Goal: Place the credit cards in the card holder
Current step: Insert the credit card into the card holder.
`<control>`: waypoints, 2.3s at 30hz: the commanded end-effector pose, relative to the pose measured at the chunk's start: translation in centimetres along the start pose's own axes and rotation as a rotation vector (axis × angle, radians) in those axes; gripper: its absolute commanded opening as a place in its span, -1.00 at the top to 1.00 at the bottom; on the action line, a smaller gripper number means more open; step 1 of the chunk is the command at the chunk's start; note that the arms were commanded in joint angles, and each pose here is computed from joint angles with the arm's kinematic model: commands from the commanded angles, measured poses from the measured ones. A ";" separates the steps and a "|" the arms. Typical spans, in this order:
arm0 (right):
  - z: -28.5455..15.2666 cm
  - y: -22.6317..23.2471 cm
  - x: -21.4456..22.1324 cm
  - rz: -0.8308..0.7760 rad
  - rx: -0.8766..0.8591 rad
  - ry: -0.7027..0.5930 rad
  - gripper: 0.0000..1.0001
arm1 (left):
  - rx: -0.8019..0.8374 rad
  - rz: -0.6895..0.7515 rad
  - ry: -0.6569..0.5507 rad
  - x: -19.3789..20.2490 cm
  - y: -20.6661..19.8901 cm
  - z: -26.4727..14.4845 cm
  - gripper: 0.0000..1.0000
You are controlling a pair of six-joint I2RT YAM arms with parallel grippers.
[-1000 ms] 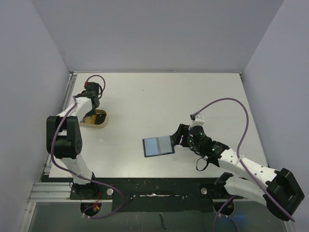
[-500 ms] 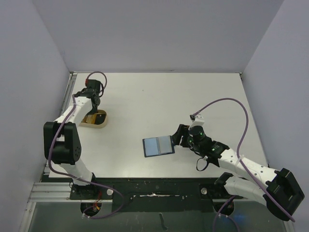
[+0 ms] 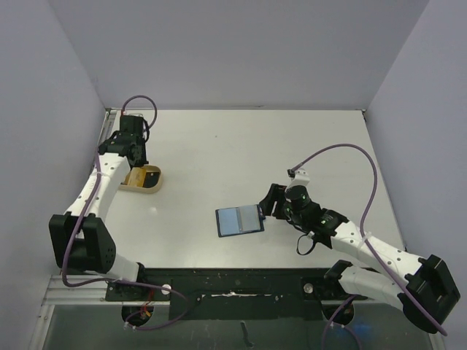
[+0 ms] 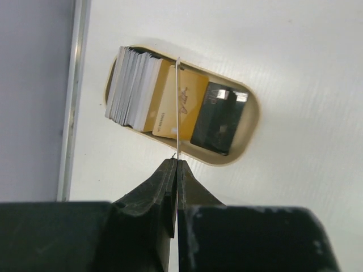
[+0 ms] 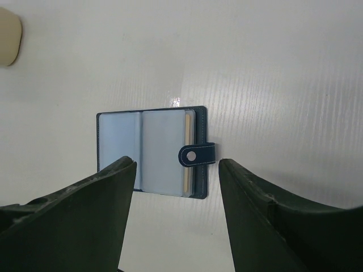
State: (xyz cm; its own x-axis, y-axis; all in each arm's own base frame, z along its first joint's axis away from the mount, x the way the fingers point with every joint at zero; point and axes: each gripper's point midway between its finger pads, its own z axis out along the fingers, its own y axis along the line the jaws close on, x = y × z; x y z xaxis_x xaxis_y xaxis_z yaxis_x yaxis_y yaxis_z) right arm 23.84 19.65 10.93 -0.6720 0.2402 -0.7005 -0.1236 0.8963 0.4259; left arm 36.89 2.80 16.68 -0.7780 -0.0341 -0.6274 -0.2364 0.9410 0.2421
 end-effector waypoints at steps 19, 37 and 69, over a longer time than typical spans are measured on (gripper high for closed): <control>3.0 -0.4 -0.5 -0.153 0.081 0.118 -0.23 | 1.173 -0.403 -0.046 1.3 -14.9 -14.1 1.00; 5.8 -0.5 3.8 -0.175 0.076 0.273 0.06 | 1.249 -0.479 0.213 11.0 -22.0 -12.6 1.00; 5.2 -0.3 7.8 -0.159 0.121 0.296 0.53 | 1.178 -0.407 0.428 19.0 -24.3 -10.6 1.00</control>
State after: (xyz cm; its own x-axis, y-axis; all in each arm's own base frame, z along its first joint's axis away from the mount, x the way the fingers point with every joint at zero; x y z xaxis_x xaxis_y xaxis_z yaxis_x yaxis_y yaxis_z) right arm 21.62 22.98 1.65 -0.8597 -0.0303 -0.5100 -0.1751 0.9553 0.2384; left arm 21.34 -23.49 5.67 -0.9399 -0.3210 -0.1166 -0.1011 0.5876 -0.8028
